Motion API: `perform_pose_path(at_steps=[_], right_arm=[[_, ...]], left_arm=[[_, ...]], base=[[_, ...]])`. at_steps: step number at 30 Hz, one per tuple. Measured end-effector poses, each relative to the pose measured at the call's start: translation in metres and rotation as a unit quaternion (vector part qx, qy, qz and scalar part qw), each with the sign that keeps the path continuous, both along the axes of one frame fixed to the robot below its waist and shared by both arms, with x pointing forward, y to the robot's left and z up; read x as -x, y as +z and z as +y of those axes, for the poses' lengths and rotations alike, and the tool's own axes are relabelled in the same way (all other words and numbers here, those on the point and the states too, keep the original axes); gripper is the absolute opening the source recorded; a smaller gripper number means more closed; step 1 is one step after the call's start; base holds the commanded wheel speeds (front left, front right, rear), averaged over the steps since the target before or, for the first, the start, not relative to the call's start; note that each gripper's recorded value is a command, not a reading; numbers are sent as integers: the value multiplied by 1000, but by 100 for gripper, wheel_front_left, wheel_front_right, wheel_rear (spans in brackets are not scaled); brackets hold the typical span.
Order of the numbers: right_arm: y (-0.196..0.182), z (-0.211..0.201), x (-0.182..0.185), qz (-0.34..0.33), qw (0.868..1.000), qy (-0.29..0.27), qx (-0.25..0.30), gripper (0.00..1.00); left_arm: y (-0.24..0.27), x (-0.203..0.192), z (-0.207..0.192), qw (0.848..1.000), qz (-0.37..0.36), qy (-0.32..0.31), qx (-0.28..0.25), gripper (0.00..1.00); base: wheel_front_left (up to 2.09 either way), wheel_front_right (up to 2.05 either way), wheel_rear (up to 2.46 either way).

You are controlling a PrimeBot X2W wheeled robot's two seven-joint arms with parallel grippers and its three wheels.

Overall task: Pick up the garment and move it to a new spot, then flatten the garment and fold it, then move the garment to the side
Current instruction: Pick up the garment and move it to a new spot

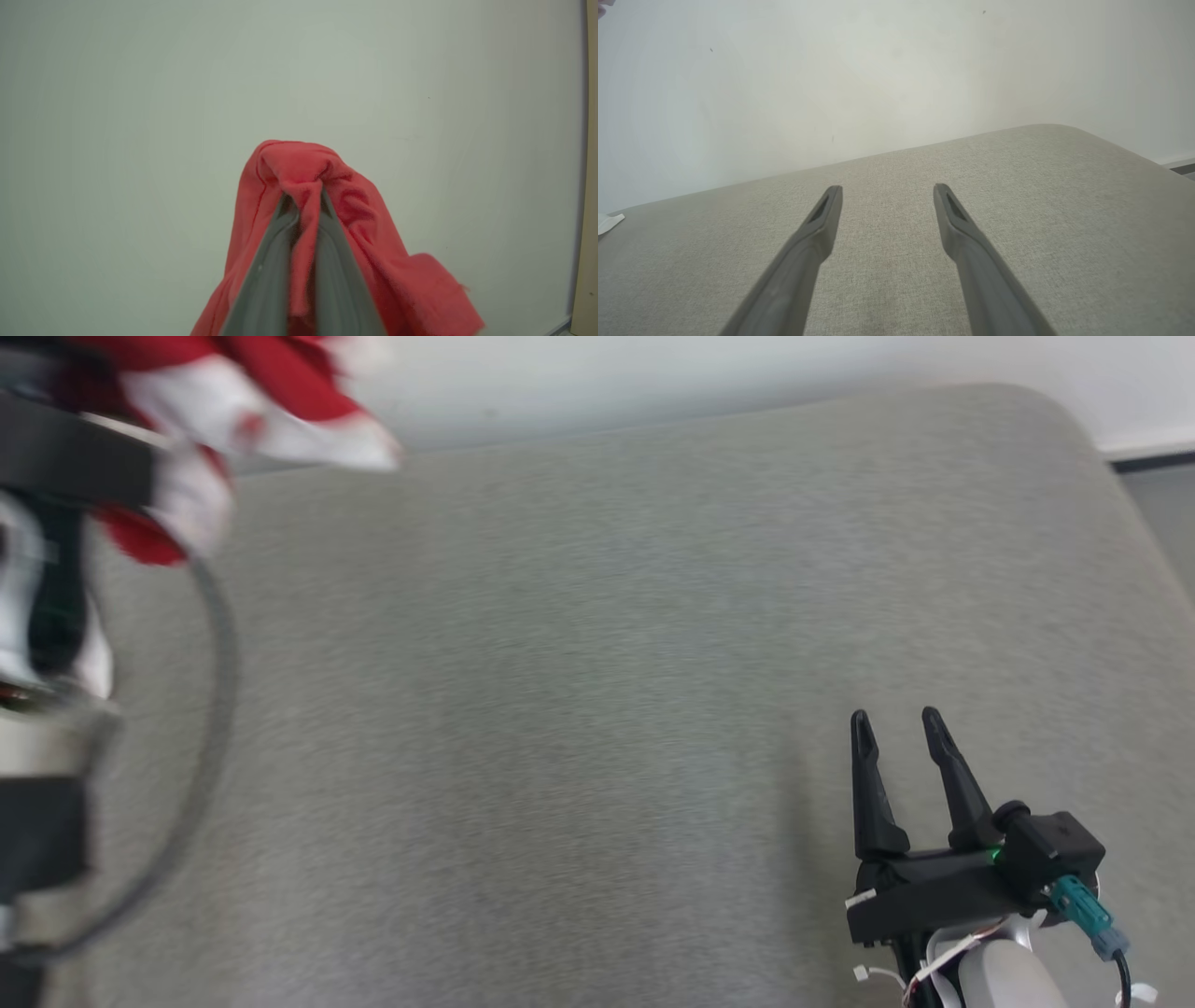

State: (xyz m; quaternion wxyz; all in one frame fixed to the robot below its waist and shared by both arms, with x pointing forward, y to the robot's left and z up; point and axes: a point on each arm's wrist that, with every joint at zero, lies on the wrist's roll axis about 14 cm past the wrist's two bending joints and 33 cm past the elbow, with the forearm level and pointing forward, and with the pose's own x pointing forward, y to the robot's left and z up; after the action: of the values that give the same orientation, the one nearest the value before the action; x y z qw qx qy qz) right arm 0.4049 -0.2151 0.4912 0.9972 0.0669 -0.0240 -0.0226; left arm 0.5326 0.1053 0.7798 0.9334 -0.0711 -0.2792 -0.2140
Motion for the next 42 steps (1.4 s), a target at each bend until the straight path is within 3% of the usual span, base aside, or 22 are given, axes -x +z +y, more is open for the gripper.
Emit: perform_pose_path(at_steps=[5, 12, 19, 24, 25, 26, 27, 35, 42], right_arm=[[1, -27, 22, 4, 999, -41, 6, 100], [5, -52, 42, 3, 997, -82, 14, 100], [7, -48, 37, 0, 997, -73, 16, 100], [10, -42, 30, -6, 998, -63, 17, 100], [10, -41, 29, -6, 998, -61, 18, 100], [11, -39, 29, -7, 998, -59, 19, 100], [11, -39, 28, -7, 998, -58, 19, 100], [16, -36, 26, -17, 998, -54, 18, 100], [28, -32, 25, -36, 998, -48, 18, 100]], left_arm=[[-32, 12, -79, 995, 36, -97, 0, 0], [-116, 28, -146, 974, 141, -177, -4, 0], [-212, 37, -152, 952, 254, -171, -24, 0], [-274, 53, -153, 926, 334, -169, -42, 2], [-279, 55, -153, 924, 340, -169, -41, 24], [-284, 56, -153, 922, 347, -169, -44, 87], [-288, 58, -153, 921, 349, -168, -48, 100], [-212, 49, -148, 958, 234, -168, 8, 100], [-155, 41, -87, 987, 136, -88, 18, 100]], base=[[0, 0, 0], [0, 0, 0], [0, 0, 0], [0, 0, 0], [0, 0, 0], [0, 0, 0], [0, 0, 0], [0, 0, 0], [0, 0, 0]])
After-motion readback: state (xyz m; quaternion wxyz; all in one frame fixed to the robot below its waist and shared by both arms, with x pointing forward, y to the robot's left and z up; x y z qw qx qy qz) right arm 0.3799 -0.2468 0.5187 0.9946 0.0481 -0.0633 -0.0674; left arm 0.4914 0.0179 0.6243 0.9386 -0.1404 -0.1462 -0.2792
